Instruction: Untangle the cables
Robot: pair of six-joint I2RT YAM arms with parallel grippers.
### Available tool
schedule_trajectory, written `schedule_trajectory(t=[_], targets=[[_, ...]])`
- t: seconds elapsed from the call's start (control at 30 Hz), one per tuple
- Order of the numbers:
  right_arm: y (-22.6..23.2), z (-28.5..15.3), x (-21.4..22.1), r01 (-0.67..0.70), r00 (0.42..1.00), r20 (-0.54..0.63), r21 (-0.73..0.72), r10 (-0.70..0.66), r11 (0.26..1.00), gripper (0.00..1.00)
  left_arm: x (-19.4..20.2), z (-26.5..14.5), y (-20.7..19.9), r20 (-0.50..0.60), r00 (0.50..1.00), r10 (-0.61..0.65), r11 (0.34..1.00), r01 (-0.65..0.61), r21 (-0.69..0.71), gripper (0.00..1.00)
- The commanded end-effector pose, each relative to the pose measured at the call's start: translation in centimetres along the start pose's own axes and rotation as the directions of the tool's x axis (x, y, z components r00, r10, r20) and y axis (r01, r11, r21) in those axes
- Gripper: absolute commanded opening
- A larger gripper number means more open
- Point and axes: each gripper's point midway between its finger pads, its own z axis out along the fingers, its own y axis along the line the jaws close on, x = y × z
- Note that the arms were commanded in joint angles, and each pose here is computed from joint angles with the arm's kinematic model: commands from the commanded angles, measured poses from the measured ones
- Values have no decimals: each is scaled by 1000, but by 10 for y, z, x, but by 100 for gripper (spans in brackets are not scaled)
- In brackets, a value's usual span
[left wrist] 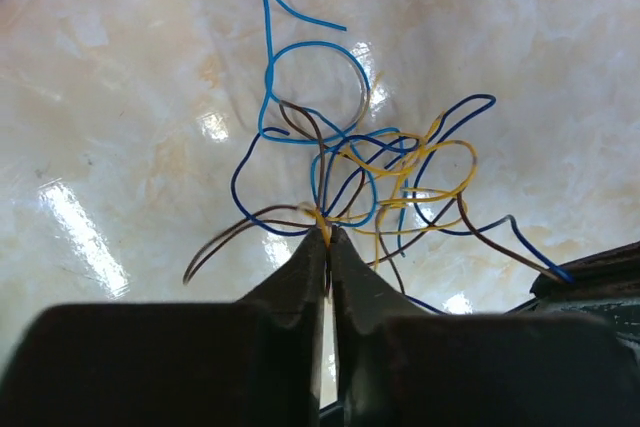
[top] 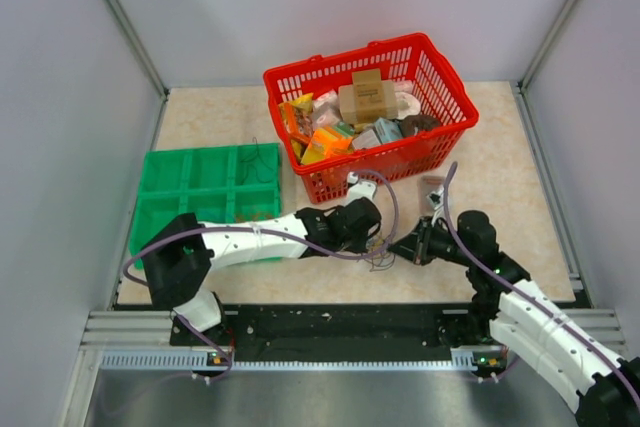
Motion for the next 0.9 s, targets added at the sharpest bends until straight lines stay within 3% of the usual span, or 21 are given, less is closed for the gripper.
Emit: schedule_trajectory(t=[0.0,0.17,0.27,0.3,0.4,0.5,0.67,0.87], targets=[[-8,-3,-13,25,999,44,71,-28,997,0,-26,-19,-9,73,997,1,999,-3,32,1],[-57,-16,-12,-50,997,65,363,28,930,4,-62,-80,-27,260,964,52,965,-116,236,0],[-70,-23,-17,-54,996,90,443,15,895,15,-78,-119,-37,365,930,41,921,-176,347,0],[-68,-23,-19,-42,996,88,438,4,898,23,-82,-129,-38,381,924,34,913,-184,365,0],[-57,-22,-26,0,997,72,406,-32,914,40,-93,-154,-41,410,912,8,892,-191,409,0],[-35,-21,-37,78,993,58,326,-102,942,46,-100,-173,-45,431,902,-11,873,-201,443,0],[35,-21,-54,263,960,100,11,-262,965,60,-111,-190,-50,460,888,-25,858,-217,466,0],[60,-13,-75,245,961,148,-76,-232,966,62,-109,-207,-68,489,871,39,781,-332,529,0]])
